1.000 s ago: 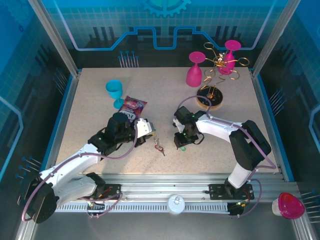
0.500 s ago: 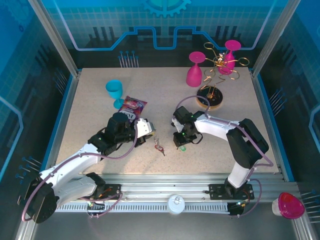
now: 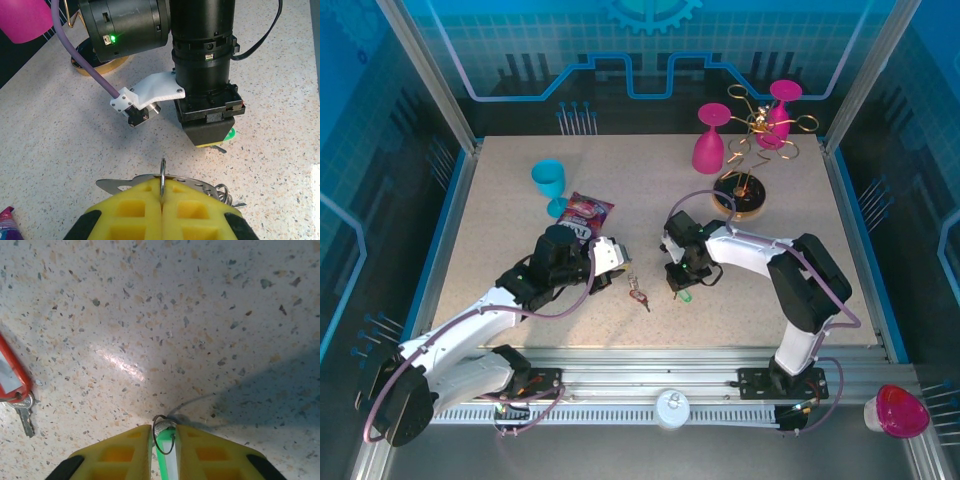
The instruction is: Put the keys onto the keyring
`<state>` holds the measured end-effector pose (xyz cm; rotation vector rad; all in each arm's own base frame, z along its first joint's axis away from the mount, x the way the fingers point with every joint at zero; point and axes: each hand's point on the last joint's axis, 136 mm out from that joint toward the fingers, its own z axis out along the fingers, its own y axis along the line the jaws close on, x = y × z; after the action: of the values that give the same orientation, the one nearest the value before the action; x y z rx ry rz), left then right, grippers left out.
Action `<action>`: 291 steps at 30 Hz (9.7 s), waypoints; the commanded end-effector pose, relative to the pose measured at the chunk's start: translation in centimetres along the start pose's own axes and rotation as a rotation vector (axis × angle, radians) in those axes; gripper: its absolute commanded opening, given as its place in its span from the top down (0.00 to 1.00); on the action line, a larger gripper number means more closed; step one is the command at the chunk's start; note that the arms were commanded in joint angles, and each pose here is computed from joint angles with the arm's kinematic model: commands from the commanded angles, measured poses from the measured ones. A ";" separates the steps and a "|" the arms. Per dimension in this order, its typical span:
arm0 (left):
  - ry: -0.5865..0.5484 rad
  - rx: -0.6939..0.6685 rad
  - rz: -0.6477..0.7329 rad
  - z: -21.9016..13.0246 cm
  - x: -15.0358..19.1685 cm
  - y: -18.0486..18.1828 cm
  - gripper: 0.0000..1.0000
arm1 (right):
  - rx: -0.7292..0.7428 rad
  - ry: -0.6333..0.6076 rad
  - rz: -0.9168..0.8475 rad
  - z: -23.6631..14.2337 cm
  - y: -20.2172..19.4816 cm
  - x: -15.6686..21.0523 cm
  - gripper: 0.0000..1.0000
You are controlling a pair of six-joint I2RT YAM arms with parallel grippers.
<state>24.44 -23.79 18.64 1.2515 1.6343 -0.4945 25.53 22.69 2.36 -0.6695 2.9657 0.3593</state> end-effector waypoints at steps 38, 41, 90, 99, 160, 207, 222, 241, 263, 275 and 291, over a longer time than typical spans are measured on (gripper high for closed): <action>-0.036 -0.016 0.036 -0.3 -0.6 0.2 1.00 | 0.000 0.032 -0.015 0.6 0.1 -0.2 0.93; -0.035 -0.016 0.036 -0.3 -0.5 0.2 1.00 | -0.002 0.036 -0.012 0.6 0.2 -0.1 0.91; -0.093 0.163 -0.033 0.0 -1.9 -2.5 1.00 | -0.249 -0.750 -0.893 -17.1 12.5 -2.4 1.00; -0.082 0.168 -0.059 0.2 -1.9 -2.4 1.00 | -0.267 -0.769 -0.926 -17.1 14.0 -2.5 1.00; -0.099 0.075 -0.052 0.0 -2.5 -0.8 1.00 | 0.152 -0.660 -0.651 -14.3 10.6 -6.0 1.00; -0.165 -0.176 0.021 -1.4 -3.0 2.5 1.00 | -0.193 -0.752 -0.212 -15.7 10.7 -6.7 1.00; -0.189 -0.198 0.039 -1.7 -3.2 2.7 1.00 | -0.348 -0.773 -0.060 -15.5 10.8 -7.2 1.00; -0.185 -0.215 0.038 -1.6 -3.1 3.0 1.00 | -0.445 -0.776 0.069 -15.0 9.5 -7.0 1.00; -0.193 -0.221 0.050 -1.7 -3.3 3.1 1.00 | -0.632 -0.674 0.199 -13.5 10.5 -7.7 1.00; -0.156 -0.294 -0.009 -1.8 -2.7 4.5 1.00 | -0.467 -0.660 0.193 -12.4 7.1 -6.1 1.00; -0.015 -0.250 -0.283 0.4 -1.7 5.8 0.56 | -0.063 -0.428 0.361 -7.6 -3.4 1.4 1.00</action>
<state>29.50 -22.50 21.19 0.8980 1.7207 -0.3946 26.81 20.03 11.22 -0.0932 2.5451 0.6761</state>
